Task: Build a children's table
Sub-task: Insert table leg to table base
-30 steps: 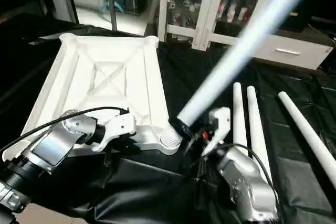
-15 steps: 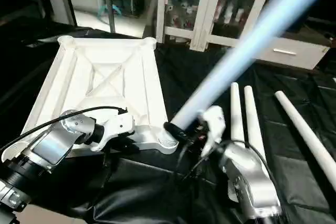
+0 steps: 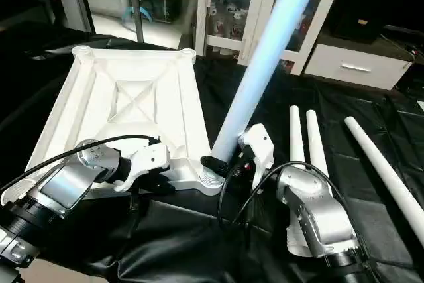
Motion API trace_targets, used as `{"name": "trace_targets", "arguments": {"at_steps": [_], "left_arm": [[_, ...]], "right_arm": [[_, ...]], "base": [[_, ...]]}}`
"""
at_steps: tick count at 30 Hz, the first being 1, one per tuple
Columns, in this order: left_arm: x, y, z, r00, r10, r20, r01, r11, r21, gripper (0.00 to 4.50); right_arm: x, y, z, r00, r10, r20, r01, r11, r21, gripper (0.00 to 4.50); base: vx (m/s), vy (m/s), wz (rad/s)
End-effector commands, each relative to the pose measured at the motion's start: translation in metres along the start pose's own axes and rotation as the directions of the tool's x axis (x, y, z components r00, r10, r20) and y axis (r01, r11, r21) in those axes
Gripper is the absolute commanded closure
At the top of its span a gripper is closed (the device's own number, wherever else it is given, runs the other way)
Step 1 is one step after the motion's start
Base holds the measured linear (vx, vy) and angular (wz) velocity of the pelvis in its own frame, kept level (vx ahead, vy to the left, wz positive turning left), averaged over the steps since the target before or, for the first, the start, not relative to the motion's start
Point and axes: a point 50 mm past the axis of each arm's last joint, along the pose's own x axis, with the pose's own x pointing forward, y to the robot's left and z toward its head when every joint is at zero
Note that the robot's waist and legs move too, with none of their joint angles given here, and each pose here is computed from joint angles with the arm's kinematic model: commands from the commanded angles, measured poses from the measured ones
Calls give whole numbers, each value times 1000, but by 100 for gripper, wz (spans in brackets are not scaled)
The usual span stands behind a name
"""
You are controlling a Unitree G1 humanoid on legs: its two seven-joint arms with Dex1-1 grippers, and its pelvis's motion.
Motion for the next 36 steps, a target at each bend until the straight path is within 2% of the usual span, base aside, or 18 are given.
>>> {"name": "trace_targets", "arguments": {"at_steps": [1, 9, 15, 20, 23, 27, 36], "left_arm": [[-4, 4, -10, 999, 48, -9, -48, 997, -55, 450], [-4, 3, -11, 999, 35, -13, -36, 998, -55, 450], [-4, 2, -10, 999, 35, -14, -36, 998, -57, 450], [-4, 3, -11, 999, 35, -15, -36, 998, -57, 450], [-4, 3, -10, 999, 40, -15, -40, 998, -55, 450], [-4, 4, -10, 999, 44, -12, -45, 998, -53, 450], [-4, 5, -9, 998, 57, -7, -57, 997, -55, 450]], "right_arm": [[-3, 1, -39, 984, -5, -176, 28, 991, 129, 265], [11, -2, -36, 980, -14, -199, 36, 994, 106, 265], [13, 3, -45, 960, 29, -278, -11, 998, 65, 265], [15, 8, -45, 959, 72, -275, -50, 995, 86, 265], [11, 5, -55, 954, 34, -298, -9, 996, 87, 265], [9, 3, -60, 956, 2, -293, 24, 996, 84, 265], [11, 1, -61, 963, -43, -268, 64, 995, 72, 265]], "base": [[0, 0, 0], [0, 0, 0], [0, 0, 0], [0, 0, 0], [0, 0, 0], [0, 0, 0], [0, 0, 0]]}}
